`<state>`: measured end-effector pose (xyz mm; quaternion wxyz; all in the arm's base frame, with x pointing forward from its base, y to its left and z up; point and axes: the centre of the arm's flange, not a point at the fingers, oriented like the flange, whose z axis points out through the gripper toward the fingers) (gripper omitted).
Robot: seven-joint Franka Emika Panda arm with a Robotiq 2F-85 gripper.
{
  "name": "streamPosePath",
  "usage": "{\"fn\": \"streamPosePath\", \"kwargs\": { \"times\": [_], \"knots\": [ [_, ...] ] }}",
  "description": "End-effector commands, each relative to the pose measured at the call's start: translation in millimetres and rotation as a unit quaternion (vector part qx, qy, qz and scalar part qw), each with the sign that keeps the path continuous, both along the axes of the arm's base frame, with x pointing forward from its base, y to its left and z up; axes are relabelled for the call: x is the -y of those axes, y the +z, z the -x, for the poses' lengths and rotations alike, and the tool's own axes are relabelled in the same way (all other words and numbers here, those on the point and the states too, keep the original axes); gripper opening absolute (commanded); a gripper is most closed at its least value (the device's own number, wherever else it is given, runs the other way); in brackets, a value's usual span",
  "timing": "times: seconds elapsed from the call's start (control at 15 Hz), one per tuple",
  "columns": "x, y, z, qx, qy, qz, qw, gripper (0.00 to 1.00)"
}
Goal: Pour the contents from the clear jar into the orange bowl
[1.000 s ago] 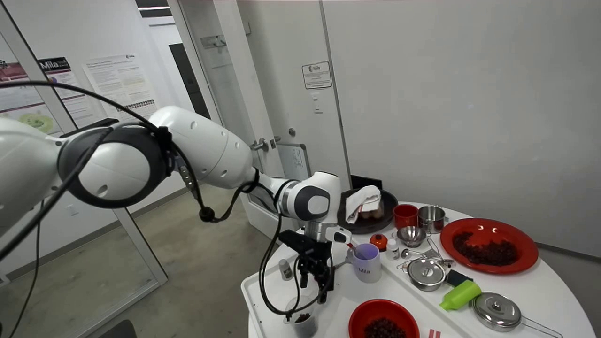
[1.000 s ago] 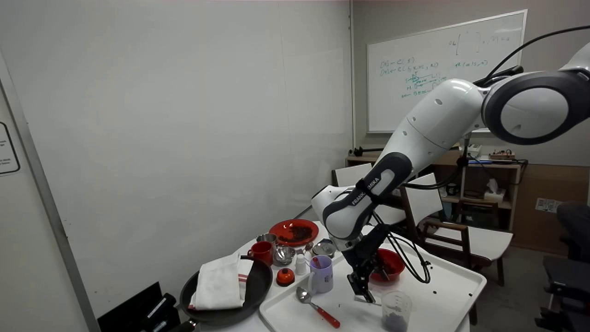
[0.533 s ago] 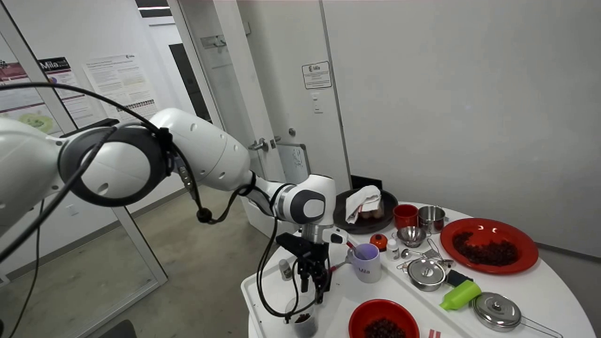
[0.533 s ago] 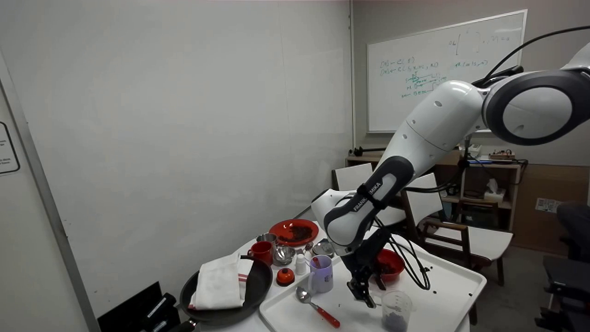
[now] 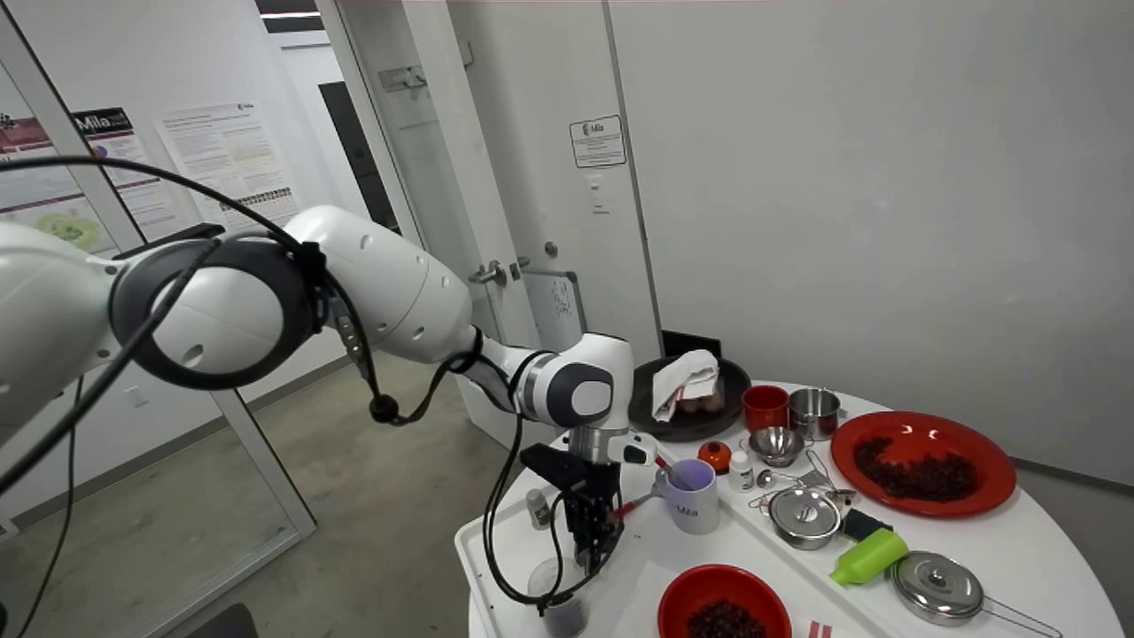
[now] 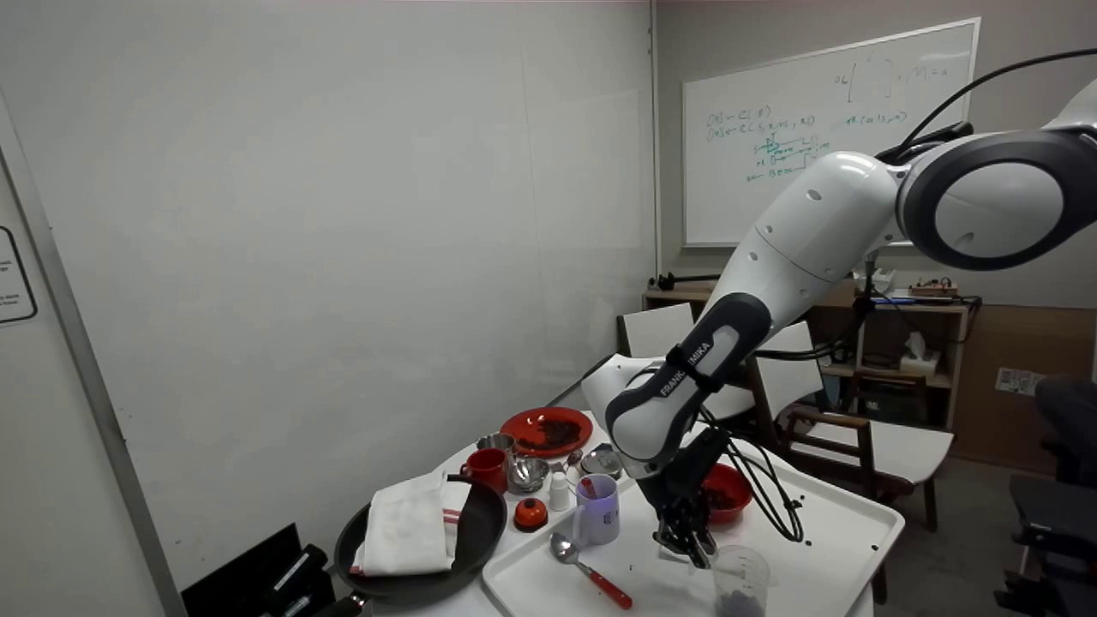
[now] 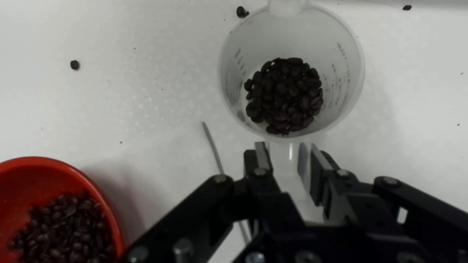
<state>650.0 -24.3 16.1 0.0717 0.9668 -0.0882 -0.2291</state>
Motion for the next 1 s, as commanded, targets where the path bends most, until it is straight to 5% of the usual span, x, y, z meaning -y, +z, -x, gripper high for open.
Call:
{"fn": "streamPosePath", "kwargs": {
  "times": [0.0,0.93],
  "knots": [
    [1,6,7,-0.001,0.006,0.003,1.0,0.11],
    [49,100,19,0.008,-0.048,-0.019,0.9986,0.11]
  ]
}}
